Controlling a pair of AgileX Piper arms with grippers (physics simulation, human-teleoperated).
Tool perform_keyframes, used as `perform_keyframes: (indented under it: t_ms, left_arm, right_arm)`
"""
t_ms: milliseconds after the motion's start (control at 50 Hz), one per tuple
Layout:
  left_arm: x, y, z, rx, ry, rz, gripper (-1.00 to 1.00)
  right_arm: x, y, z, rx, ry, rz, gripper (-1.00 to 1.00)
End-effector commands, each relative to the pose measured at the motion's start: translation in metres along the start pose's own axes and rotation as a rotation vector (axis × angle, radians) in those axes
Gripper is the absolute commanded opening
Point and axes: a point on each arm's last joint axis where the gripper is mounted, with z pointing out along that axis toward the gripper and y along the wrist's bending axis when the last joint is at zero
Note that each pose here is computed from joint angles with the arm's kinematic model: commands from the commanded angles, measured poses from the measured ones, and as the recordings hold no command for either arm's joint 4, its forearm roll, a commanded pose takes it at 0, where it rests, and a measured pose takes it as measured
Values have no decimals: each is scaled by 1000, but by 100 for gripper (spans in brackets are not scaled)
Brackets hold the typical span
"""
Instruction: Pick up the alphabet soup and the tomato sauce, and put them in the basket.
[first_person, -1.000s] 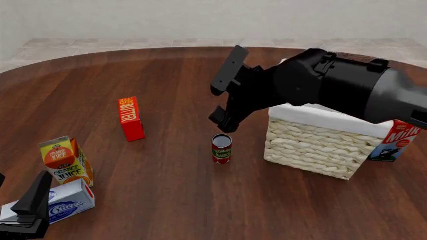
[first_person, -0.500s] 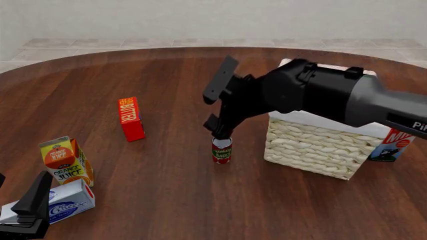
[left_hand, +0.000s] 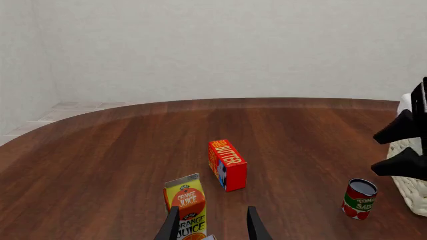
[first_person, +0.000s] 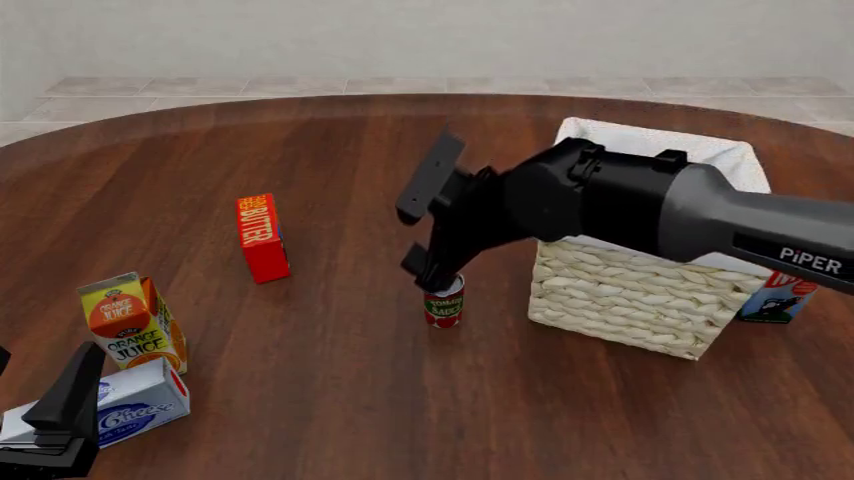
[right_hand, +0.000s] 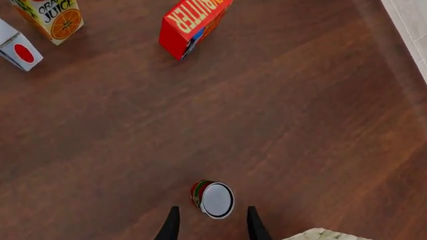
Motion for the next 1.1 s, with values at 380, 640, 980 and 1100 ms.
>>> perform_keyframes:
  t_ms: [380,640,980,1100]
  left_arm:
    - [0,0,0,0,0,0,100]
    - [0,0,0,0,0,0,100]
    - [0,0,0,0,0,0,100]
    - [0,0,0,0,0,0,100]
  right_arm:
    - [16,-7,22,7,39,28,100]
    - [21,-7,31,5,49,41,100]
    - [28,-3,43,-5,68,52,100]
    - [31,-4,50,-8,80,52,100]
